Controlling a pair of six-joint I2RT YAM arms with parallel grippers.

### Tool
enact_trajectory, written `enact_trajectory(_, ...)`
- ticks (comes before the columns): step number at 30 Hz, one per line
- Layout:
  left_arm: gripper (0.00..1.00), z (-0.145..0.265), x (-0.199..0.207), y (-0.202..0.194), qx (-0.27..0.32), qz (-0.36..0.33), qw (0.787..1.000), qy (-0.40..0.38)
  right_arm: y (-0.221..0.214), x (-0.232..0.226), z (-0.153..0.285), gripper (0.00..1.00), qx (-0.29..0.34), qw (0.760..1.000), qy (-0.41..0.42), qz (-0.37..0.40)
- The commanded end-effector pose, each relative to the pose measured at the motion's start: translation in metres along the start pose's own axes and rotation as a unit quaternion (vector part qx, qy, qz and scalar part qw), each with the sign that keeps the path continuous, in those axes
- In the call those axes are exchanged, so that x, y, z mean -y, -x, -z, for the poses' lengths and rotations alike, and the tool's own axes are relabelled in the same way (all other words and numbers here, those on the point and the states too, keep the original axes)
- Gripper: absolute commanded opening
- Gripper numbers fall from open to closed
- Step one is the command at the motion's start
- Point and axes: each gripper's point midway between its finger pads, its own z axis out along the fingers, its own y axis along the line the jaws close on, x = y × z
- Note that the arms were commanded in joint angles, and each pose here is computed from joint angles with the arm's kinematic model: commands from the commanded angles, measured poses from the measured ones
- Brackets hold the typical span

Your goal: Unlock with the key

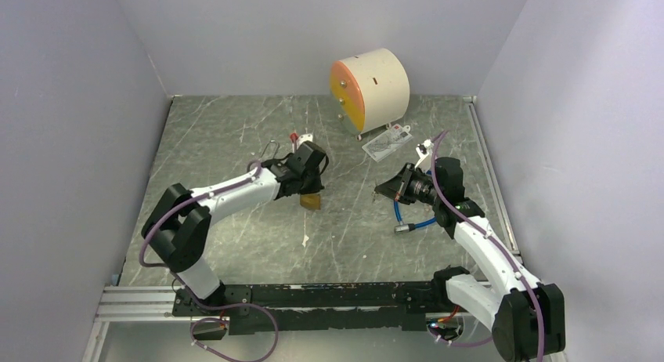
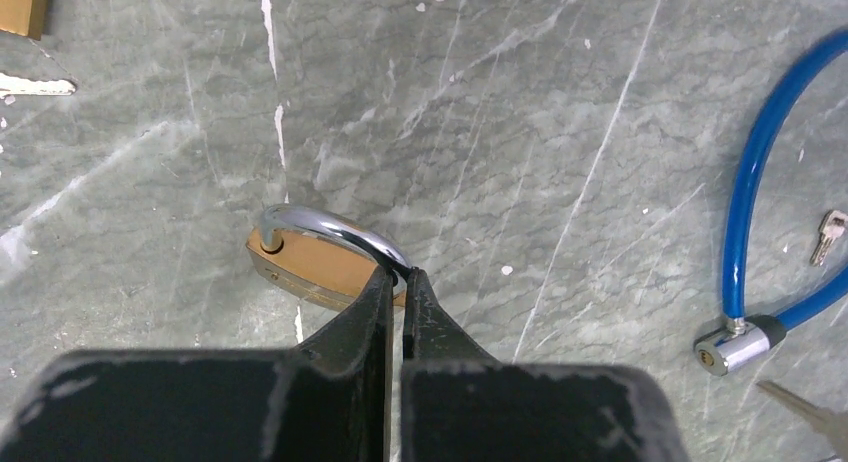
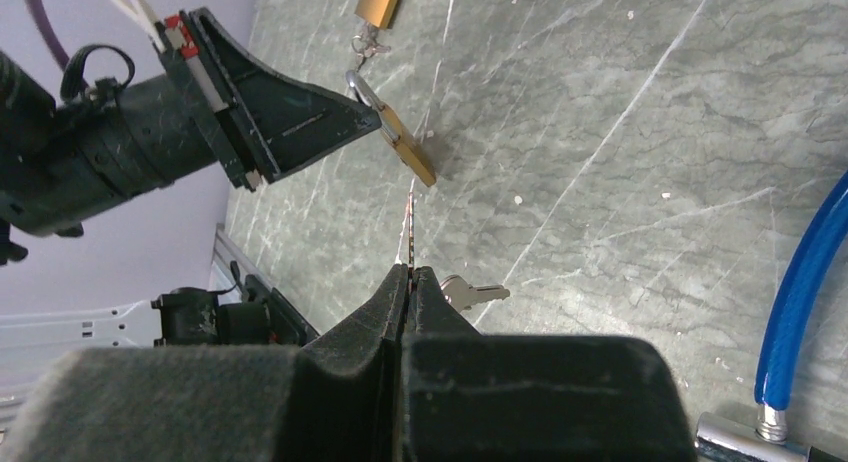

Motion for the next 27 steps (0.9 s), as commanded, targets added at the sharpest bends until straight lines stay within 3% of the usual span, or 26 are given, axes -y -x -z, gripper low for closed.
enact_trajectory(1, 0.03, 0.016, 0.014, 0.025, 0.088, -0.008, 0.996, -0.031, 0.017, -0.015, 0.000, 0.00, 0.022, 0.999, 0.023, 0.018)
enact_trajectory(17, 0.04, 0.042, -0.017, -0.035, 0.121, 0.001, 0.993, -0.014, 0.012, -0.011, -0.005, 0.00, 0.011, 1.000, 0.023, 0.007)
enact_trajectory(20, 0.20, 0.045, -0.017, -0.037, 0.116, 0.010, 0.993, -0.011, 0.011, -0.010, -0.006, 0.00, 0.010, 1.000, 0.022, 0.004)
enact_trajectory(23, 0.45, 0.051, -0.013, -0.034, 0.111, 0.022, 0.993, -0.012, 0.011, -0.010, -0.006, 0.00, 0.009, 1.000, 0.023, 0.003)
enact_trajectory(27, 0.62, 0.064, -0.006, -0.028, 0.106, 0.052, 0.993, -0.018, 0.010, -0.009, -0.006, 0.00, 0.009, 1.000, 0.022, 0.002)
